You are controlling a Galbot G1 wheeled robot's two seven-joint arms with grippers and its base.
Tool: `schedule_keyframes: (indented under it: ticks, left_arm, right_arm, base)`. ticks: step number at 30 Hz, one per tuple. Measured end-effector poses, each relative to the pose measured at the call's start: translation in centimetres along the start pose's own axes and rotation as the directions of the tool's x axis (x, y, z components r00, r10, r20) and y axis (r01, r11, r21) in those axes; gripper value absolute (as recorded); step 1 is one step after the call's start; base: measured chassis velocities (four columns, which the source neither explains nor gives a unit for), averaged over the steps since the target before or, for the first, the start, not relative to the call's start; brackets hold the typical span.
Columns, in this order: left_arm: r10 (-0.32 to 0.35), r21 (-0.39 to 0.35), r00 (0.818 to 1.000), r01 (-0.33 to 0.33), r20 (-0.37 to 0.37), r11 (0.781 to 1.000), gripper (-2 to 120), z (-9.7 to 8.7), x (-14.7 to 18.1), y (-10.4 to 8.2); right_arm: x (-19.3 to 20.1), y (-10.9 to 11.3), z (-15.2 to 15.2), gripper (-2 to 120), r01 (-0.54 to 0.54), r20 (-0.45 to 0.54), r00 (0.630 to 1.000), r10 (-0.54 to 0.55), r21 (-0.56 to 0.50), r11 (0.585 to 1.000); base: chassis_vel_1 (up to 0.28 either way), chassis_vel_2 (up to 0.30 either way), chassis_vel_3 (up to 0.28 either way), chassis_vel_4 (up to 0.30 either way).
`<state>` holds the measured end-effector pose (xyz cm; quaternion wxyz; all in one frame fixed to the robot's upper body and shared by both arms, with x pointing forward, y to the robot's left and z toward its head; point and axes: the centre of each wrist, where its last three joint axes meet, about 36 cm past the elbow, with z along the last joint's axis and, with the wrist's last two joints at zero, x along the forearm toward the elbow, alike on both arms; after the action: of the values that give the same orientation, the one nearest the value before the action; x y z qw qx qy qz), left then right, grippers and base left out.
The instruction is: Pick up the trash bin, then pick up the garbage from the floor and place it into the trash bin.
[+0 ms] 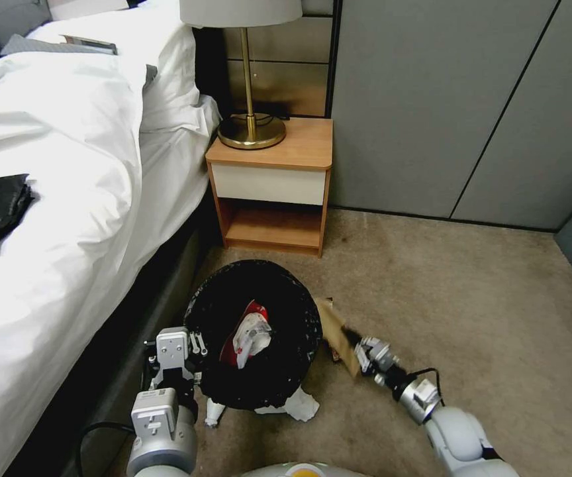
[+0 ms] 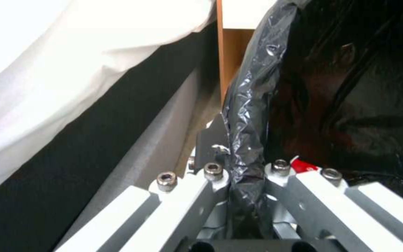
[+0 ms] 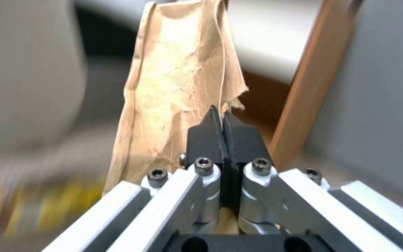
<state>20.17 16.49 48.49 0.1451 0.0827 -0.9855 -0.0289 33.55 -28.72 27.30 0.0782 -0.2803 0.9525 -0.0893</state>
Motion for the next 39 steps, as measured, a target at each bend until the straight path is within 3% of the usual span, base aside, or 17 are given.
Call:
schedule_keyframes:
  ticks: [1,2,3,5,10,11,14,17,23,28,39]
  left_arm:
    - [0.001,-0.001,1.000,-0.001,-0.001,1.000,1,0.0,0.0,0.0]
    - [0.001,-0.001,1.000,-0.001,-0.001,1.000,1,0.0,0.0,0.0]
    - [0.002,-0.002,1.000,-0.002,-0.002,1.000,1,0.1,0.0,0.0]
    - [0.002,-0.002,1.000,-0.002,-0.003,1.000,1,0.1,0.0,0.0]
    - [0.004,-0.002,1.000,-0.004,-0.002,1.000,1,0.1,0.0,0.0]
    - [0.005,-0.001,1.000,-0.005,-0.002,1.000,1,0.1,0.0,0.0]
    - [0.006,0.001,1.000,-0.006,-0.002,1.000,1,0.1,0.0,-0.1]
    - [0.010,0.001,1.000,-0.010,-0.006,1.000,1,0.3,-0.1,-0.2]
    - [0.014,0.001,1.000,-0.014,-0.008,1.000,1,0.5,-0.2,-0.4]
    - [0.023,0.002,1.000,-0.023,-0.012,1.000,1,0.6,-0.2,-0.6]
    - [0.028,0.004,1.000,-0.028,-0.011,1.000,1,0.7,-0.2,-0.9]
  right_arm:
    - [-0.6,-0.4,-2.1,0,-0.019,0.065,0.998,0.018,0.017,1.000]
    - [-0.6,-0.4,-2.1,0,-0.019,0.065,0.998,0.018,0.017,1.000]
    - [-1.3,-0.8,-5.2,0,-0.037,0.148,0.988,0.030,0.042,0.998]
    - [-1.8,-1.2,-8.1,0,-0.048,0.222,0.975,0.033,0.062,0.997]
    - [-2.8,-1.3,-12.5,0,-0.054,0.332,0.943,0.024,0.080,0.995]
    - [-3.4,-0.7,-14.8,0,-0.045,0.387,0.922,0.009,0.083,0.996]
    - [-3.8,0.3,-16.5,0,-0.024,0.430,0.903,-0.013,0.080,0.997]
    - [-4.0,3.4,-18.7,0,0.046,0.481,0.874,-0.069,0.060,0.997]
    - [-4.0,7.3,-17.6,0,0.148,0.448,0.880,-0.156,0.052,0.988]
    - [-4.8,10.1,-14.4,0,0.214,0.364,0.908,-0.208,0.025,0.977]
    - [-6.5,12.1,-9.1,0,0.221,0.211,0.956,-0.204,-0.059,0.974]
  base:
    - [0.000,0.000,0.000,0.000]
    - [0.000,0.000,0.000,0.000]
    - [0.000,0.000,0.000,0.000]
    - [0.000,0.000,0.000,0.000]
    - [0.000,0.000,0.000,0.000]
    - [0.000,0.000,0.000,0.000]
    - [0.000,0.000,0.000,0.000]
    - [0.000,0.000,0.000,0.000]
    - [0.000,0.000,0.000,0.000]
    - [0.000,0.000,0.000,0.000]
    - [0.000,0.000,0.000,0.000]
